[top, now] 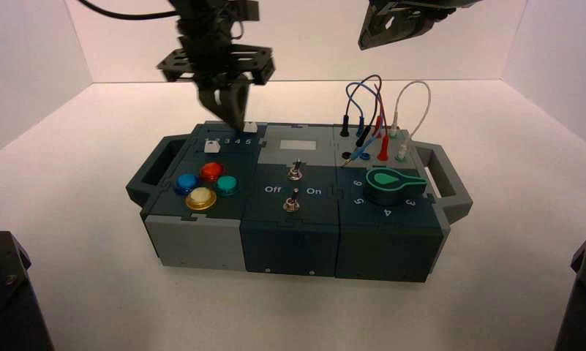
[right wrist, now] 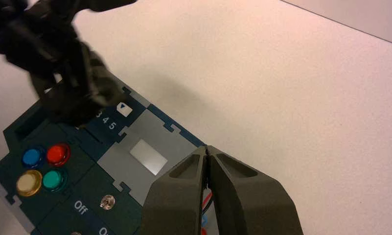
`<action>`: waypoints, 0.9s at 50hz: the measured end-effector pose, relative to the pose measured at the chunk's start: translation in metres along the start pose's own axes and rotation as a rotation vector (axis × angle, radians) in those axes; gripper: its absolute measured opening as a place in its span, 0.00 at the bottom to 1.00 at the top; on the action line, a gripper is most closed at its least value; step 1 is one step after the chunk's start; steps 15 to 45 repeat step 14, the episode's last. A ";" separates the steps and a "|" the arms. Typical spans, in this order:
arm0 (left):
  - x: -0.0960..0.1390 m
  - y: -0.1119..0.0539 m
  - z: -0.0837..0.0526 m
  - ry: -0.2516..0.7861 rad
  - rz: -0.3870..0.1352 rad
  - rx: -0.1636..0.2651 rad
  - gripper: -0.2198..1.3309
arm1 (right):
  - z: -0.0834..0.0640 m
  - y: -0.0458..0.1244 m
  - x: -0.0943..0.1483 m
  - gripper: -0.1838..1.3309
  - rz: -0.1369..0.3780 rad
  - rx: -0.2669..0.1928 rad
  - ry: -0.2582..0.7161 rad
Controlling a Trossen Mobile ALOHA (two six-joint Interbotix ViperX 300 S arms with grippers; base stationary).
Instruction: Move the top slider to position 5.
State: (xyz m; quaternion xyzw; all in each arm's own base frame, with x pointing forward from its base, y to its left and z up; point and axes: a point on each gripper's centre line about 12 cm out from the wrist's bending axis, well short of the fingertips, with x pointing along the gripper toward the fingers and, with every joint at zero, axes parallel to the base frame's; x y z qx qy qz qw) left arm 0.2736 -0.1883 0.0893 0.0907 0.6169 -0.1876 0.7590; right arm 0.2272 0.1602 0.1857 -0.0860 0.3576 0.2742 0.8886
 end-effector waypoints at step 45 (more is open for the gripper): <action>-0.020 0.014 -0.014 -0.019 0.009 -0.026 0.04 | 0.000 0.000 0.000 0.03 0.000 0.002 -0.002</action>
